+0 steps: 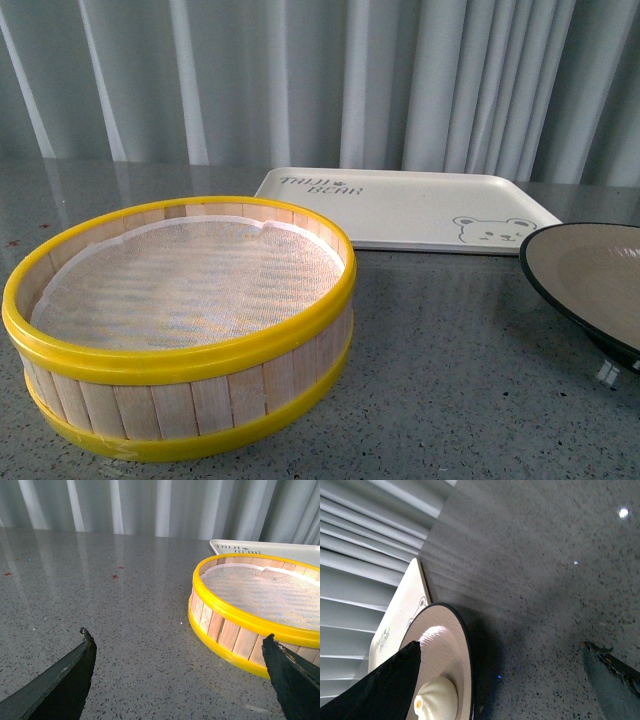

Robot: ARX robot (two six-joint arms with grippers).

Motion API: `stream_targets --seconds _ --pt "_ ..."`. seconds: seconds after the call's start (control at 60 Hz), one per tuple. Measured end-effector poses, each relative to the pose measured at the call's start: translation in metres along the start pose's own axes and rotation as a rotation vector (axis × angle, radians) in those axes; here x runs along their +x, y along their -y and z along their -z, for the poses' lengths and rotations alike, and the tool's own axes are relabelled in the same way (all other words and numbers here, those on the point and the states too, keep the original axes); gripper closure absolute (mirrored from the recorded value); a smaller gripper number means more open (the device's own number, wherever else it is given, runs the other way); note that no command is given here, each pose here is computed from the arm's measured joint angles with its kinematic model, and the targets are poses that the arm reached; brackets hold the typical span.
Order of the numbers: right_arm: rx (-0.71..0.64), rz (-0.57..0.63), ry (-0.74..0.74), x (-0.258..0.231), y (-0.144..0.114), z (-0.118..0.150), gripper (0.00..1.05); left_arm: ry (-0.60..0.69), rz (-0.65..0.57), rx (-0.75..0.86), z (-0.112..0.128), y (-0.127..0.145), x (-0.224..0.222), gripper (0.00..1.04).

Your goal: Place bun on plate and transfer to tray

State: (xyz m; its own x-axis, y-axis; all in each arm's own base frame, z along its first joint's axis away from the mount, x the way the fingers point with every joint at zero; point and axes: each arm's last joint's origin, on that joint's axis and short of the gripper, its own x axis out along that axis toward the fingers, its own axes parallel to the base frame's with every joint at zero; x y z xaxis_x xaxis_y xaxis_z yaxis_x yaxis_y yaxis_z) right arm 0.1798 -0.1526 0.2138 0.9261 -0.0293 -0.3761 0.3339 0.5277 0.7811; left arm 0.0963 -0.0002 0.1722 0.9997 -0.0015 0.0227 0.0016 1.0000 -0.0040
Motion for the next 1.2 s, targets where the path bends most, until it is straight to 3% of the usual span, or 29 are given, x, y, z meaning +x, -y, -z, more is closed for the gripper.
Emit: stream_targets --seconds 0.234,0.884,1.118,1.201 --pt "0.155 0.015 -0.116 0.038 0.006 0.001 0.09 0.0 0.0 0.0 0.0 0.0 0.0 0.07" --pt "0.265 -0.058 -0.282 0.074 -0.021 0.033 0.09 0.001 0.0 0.0 0.0 0.0 0.0 0.07" --pt "0.273 -0.048 -0.287 0.077 -0.017 0.034 0.49 0.0 0.0 0.0 0.0 0.0 0.0 0.07" --pt "0.275 -0.048 -0.287 0.077 -0.017 0.033 0.69 0.0 0.0 0.0 0.0 0.0 0.0 0.07"
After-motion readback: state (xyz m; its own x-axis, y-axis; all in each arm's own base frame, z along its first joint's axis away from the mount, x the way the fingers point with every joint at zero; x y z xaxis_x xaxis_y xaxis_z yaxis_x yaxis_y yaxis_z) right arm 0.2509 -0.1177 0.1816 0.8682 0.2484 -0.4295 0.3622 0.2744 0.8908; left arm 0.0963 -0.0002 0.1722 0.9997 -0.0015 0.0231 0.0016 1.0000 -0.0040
